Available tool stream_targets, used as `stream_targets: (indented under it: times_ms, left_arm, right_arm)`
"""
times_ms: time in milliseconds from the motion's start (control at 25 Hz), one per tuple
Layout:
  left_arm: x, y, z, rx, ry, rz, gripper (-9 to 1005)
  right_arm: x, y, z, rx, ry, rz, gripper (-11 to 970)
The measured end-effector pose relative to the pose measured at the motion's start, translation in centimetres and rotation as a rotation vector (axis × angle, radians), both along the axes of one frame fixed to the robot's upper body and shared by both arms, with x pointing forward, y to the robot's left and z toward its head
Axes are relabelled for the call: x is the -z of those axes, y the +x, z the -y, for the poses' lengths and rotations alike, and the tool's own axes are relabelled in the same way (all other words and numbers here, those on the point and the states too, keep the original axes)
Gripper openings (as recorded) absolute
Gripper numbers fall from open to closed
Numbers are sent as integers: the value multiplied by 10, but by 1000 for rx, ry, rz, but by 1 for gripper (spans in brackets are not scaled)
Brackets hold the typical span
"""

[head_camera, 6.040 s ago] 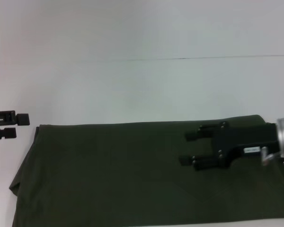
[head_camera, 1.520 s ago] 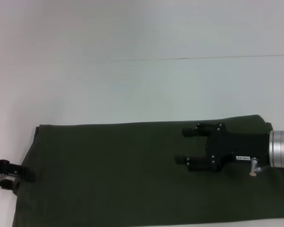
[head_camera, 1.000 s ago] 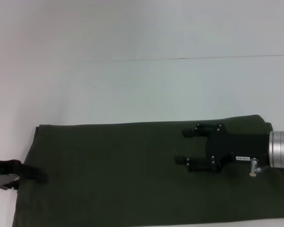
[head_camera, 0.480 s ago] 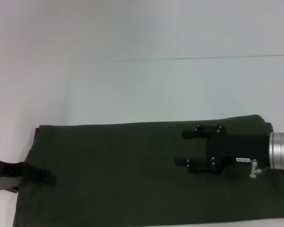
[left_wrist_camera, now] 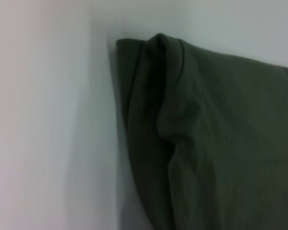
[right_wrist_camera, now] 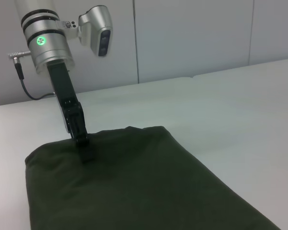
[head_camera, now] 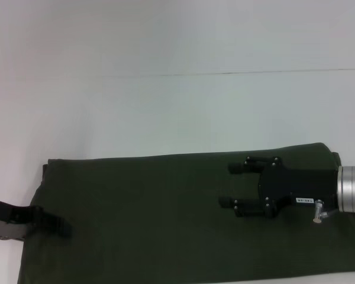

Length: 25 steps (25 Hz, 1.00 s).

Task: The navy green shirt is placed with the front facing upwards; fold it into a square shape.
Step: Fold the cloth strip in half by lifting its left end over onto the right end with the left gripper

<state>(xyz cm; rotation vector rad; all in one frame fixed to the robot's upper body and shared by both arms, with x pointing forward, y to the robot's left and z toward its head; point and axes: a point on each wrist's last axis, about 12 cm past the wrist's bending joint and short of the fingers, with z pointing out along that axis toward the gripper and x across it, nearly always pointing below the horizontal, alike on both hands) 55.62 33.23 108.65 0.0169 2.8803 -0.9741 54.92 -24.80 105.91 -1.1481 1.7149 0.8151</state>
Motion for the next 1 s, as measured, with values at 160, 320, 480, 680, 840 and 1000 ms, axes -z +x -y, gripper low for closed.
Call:
stream_targets:
  times_ms: [160,320,480,680,840,1000]
  left_arm:
    - [0,1,0,-2,9,2,492]
    - [0,1,0,-11,6,-1,417]
    - [0,1,-2,-20,11,-8,341]
    - [0,2,-1,-16,11,-7,179]
    - [-2,3,0,-8,11,-2,101]
    - [-7,6,-4,-10,22,10,93]
  right_arm:
    - [0,0,0,-1,2,-1,809]
    - [0,-1,0,0,1,-1,808]
    - [0,0,1,0,0,0,808]
    - [0,0,1,0,0,1,809]
    - [0,0,1,0,0,1,809]
    - [0,0,0,0,3,1,808]
